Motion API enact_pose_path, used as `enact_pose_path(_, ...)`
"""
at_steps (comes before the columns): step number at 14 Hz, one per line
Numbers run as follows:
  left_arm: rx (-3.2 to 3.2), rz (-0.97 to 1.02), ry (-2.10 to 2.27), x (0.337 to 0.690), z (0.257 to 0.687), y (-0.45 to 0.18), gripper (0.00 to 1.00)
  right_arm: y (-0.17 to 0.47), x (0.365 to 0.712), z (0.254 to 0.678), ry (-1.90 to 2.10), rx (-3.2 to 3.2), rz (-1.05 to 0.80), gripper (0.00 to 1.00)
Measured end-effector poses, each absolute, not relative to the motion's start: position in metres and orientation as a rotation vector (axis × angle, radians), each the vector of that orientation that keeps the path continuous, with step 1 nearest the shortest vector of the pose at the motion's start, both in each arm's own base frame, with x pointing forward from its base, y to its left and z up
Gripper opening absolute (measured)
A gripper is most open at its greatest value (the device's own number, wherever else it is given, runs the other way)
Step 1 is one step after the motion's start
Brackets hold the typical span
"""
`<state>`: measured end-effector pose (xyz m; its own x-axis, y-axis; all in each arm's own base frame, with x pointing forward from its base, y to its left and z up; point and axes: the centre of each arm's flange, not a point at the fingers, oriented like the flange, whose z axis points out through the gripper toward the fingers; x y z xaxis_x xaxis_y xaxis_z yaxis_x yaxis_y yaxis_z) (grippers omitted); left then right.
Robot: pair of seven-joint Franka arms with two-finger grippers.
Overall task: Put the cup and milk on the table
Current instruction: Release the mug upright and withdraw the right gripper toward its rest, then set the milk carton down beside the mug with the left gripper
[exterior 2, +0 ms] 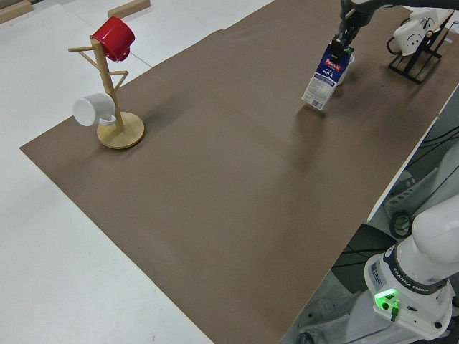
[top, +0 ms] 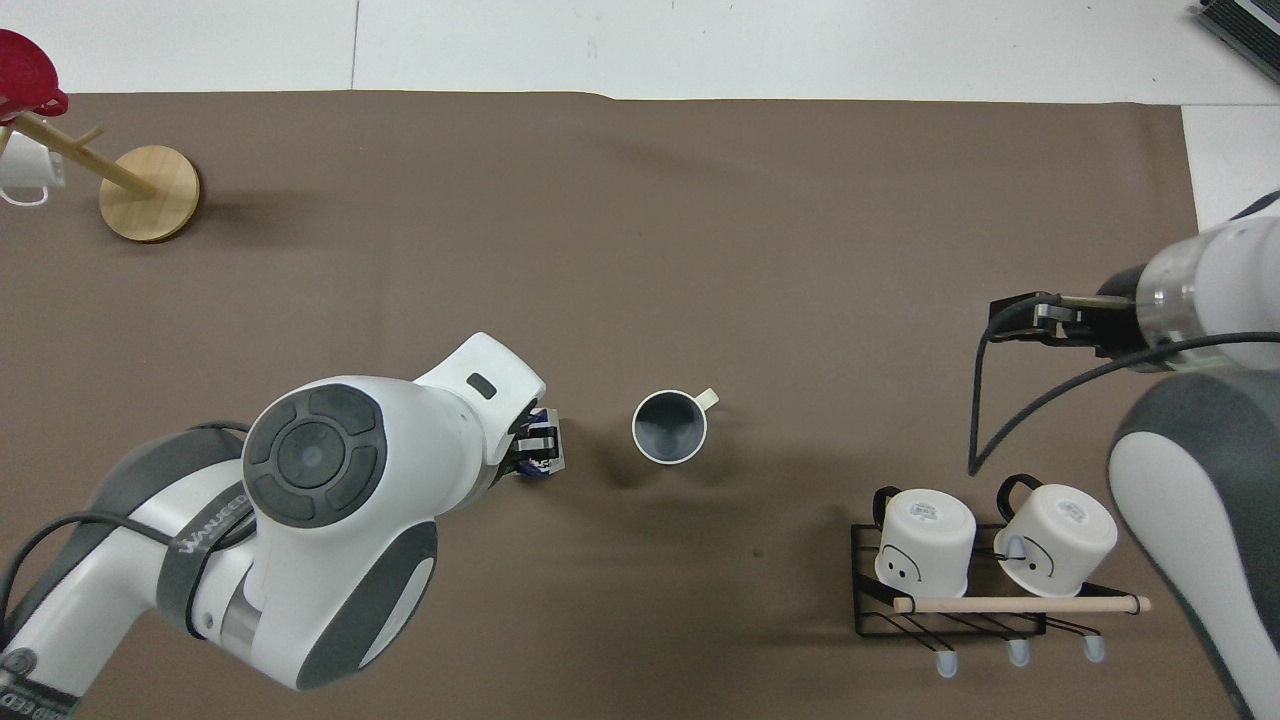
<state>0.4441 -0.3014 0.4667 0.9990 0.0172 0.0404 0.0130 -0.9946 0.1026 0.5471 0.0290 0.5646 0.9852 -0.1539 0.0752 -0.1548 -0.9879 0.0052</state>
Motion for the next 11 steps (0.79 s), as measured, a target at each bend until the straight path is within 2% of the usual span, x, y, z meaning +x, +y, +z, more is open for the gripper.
enact_pose_path(4, 3.048, 0.046, 0.043, 0.452, 0.446, -0.312, 0.41, -0.013, 0.543, 0.58, -0.226, 3.115, 0.128, 1.0)
enact_pose_path(5, 3.046, 0.049, 0.051, 0.452, 0.448, -0.313, 0.46, -0.017, 0.543, 0.587, -0.232, 3.114, 0.129, 1.0)
enact_pose_path(8, 3.046, 0.046, 0.067, 0.451, 0.447, -0.315, 0.81, -0.021, 0.536, 0.622, -0.242, 3.108, 0.106, 1.0)
enact_pose_path(10, 3.048, 0.041, 0.07, 0.451, 0.448, -0.314, 1.0, -0.021, 0.529, 0.649, -0.245, 3.105, 0.095, 1.0)
enact_pose_path(11, 3.052, 0.031, 0.072, 0.451, 0.451, -0.313, 1.0, -0.023, 0.524, 0.662, -0.25, 3.101, 0.093, 1.0)
